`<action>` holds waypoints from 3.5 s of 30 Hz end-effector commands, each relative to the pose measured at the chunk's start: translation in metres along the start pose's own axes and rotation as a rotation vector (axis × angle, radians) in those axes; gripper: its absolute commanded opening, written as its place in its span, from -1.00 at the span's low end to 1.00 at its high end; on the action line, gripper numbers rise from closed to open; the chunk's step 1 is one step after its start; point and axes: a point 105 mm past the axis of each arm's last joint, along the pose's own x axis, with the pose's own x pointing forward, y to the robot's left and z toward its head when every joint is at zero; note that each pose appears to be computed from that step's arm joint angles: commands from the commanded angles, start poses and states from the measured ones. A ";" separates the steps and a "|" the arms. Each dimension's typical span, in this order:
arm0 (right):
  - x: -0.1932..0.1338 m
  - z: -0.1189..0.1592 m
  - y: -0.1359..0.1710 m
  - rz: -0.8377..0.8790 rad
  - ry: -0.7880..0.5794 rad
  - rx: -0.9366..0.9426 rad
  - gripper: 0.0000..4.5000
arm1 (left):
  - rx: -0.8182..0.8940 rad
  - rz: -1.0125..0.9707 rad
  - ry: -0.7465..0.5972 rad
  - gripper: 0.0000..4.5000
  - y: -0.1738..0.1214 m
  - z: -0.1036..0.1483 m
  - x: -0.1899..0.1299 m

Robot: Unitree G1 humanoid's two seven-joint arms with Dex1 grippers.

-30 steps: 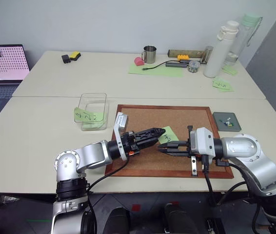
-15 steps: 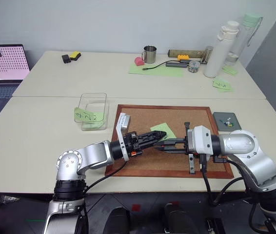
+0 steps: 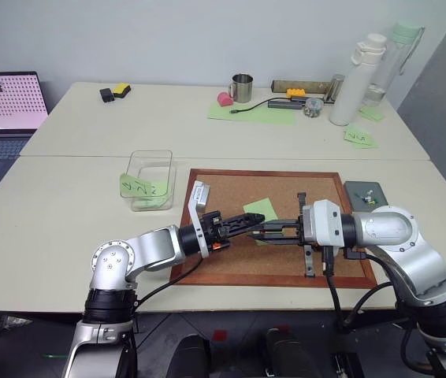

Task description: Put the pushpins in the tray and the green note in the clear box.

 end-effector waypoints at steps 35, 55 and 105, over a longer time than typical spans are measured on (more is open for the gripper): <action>-0.213 -0.173 -0.098 -1.375 0.329 0.819 -1.00 | 1.294 -0.115 0.026 -0.98 -0.056 0.005 0.045; -0.216 -0.189 -0.113 -1.354 0.310 0.831 -0.07 | 1.281 -0.061 0.013 -1.00 -0.053 0.008 0.038; -0.046 0.046 -0.034 -0.435 -0.139 0.444 -0.07 | 1.092 0.966 -0.638 -1.00 0.005 0.170 -0.129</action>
